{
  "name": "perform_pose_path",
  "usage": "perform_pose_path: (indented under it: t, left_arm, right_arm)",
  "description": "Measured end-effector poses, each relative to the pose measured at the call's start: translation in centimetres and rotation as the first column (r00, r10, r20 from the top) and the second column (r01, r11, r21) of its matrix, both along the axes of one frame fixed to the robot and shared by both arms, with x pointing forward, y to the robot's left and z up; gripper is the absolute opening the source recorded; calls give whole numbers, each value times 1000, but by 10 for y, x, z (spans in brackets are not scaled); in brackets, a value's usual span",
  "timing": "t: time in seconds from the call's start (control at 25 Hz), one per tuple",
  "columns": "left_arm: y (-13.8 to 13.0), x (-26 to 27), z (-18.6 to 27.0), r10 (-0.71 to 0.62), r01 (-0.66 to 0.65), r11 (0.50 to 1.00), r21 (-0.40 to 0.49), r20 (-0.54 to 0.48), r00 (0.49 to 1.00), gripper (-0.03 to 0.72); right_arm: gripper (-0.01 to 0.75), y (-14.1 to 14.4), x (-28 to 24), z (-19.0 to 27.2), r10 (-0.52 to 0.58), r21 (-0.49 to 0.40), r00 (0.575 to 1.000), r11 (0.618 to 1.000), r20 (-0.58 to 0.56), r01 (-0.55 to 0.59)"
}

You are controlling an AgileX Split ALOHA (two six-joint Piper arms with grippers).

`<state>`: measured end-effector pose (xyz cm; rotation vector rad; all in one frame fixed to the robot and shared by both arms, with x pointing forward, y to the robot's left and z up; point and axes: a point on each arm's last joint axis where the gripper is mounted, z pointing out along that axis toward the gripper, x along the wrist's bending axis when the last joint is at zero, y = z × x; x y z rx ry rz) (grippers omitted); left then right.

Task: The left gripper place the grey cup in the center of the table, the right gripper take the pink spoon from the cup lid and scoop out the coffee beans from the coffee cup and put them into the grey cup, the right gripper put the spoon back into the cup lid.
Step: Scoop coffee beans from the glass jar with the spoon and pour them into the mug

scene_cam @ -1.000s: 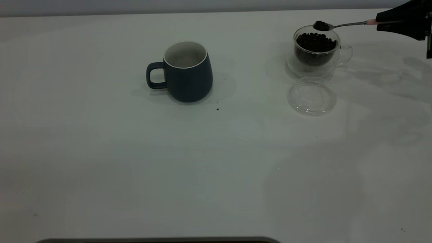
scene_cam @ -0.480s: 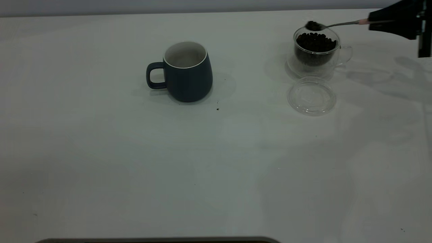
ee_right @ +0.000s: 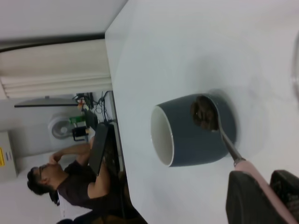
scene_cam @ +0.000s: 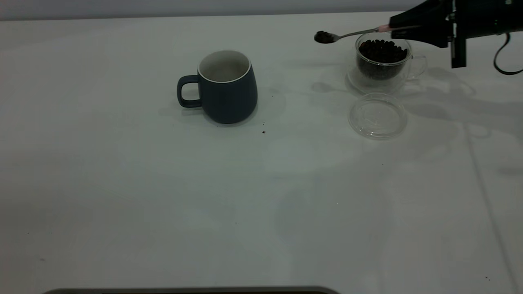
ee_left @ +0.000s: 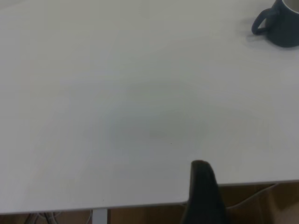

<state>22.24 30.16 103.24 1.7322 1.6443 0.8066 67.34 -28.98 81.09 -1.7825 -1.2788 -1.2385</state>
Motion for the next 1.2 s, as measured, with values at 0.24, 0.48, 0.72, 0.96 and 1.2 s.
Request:
perform_pose_path:
  t: [0.24, 0.48, 0.72, 0.96, 1.2]
  left_arm:
    - [0, 0, 0, 0, 0, 1000, 0, 0, 1000, 565]
    - [0, 0, 0, 0, 0, 1000, 0, 0, 1000, 565]
    - [0, 0, 0, -1, 1, 1000, 1, 0, 1000, 565]
    - [0, 0, 0, -1, 1, 1000, 1, 0, 1000, 565]
    - [0, 0, 0, -1, 1, 1000, 1, 0, 1000, 565]
  right_arm:
    - [98, 26, -1, 0, 57, 1, 998, 998, 0, -57]
    - [98, 44, -2, 1, 89, 9, 996, 996, -2, -89]
    - [98, 64, -4, 1, 123, 17, 992, 992, 0, -123]
    - [98, 89, -7, 3, 157, 34, 988, 987, 2, -157]
    - [98, 116, -11, 5, 182, 58, 983, 981, 12, -183]
